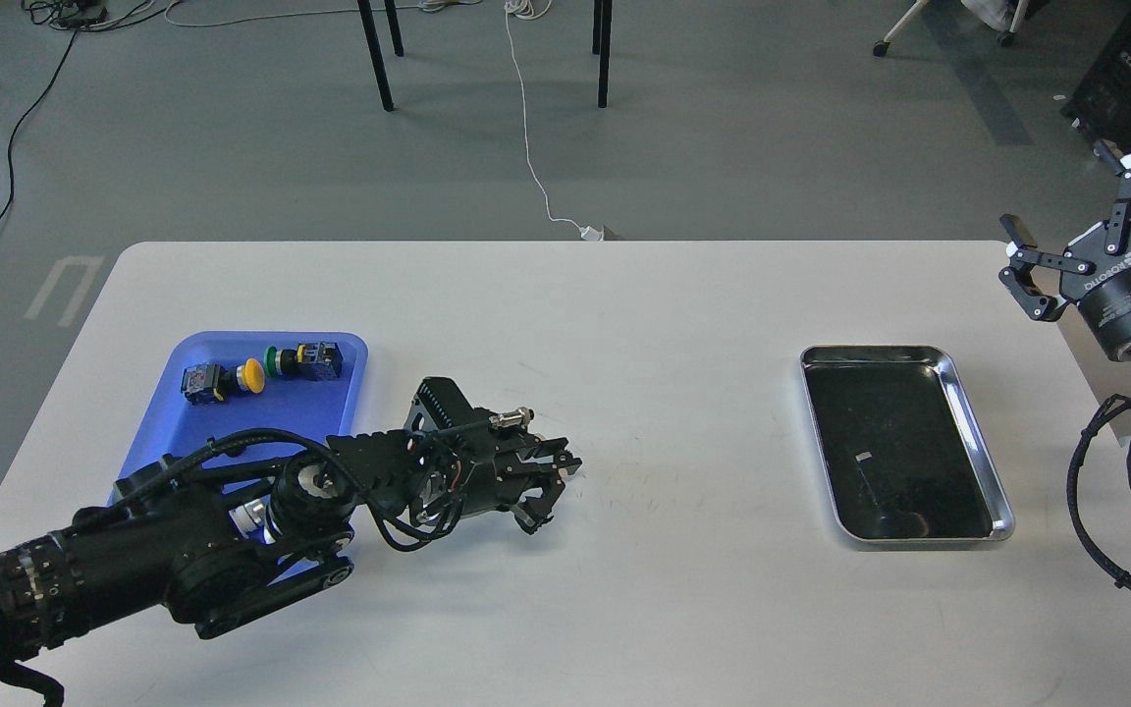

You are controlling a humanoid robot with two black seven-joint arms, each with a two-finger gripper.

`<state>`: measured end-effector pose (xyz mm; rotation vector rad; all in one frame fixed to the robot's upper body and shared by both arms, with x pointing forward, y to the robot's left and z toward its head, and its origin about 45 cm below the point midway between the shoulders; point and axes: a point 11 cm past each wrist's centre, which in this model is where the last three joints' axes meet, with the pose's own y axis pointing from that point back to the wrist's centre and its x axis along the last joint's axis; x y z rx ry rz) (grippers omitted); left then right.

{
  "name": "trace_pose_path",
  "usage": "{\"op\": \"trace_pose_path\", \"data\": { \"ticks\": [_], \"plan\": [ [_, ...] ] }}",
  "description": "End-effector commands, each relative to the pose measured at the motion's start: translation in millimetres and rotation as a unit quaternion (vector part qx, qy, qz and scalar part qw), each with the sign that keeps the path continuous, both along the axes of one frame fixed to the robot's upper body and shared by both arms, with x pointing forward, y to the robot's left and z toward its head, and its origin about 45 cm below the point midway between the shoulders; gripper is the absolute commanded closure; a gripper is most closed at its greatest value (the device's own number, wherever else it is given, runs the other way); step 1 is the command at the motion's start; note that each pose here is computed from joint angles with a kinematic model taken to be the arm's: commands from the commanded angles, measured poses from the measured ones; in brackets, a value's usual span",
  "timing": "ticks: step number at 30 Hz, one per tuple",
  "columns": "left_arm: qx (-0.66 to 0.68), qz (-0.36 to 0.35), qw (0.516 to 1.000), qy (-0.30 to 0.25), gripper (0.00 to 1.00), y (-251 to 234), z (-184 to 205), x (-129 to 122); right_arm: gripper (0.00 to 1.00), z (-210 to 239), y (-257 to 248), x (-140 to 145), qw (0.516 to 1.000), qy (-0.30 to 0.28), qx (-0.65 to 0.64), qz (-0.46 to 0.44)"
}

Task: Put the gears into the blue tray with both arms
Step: 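Carry the ring into the blue tray beside the first and release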

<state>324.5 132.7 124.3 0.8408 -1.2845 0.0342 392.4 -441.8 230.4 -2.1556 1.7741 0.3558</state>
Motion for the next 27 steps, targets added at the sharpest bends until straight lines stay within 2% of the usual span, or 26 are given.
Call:
{"op": "trace_pose_path", "data": {
  "ticks": [1,6,11,15,27],
  "plan": [
    [-0.001,0.015,0.999,-0.034,0.91,39,36,7,0.02,4,-5,0,1.0,-0.002,-0.005,-0.003],
    [0.048,0.111,0.992,-0.029,0.9,146,59,17,0.02,8,-9,-1,1.0,-0.004,-0.009,-0.006],
    [0.087,0.181,0.98,0.001,0.9,220,56,11,0.02,7,-8,0,1.0,-0.005,-0.008,-0.005],
    [0.1,0.201,0.974,0.016,0.9,237,40,2,0.02,9,-4,2,1.0,-0.008,-0.005,-0.002],
    [0.101,0.207,0.972,0.041,0.85,232,10,-5,0.02,21,-6,7,1.0,-0.02,-0.01,-0.002]
  ]
}}
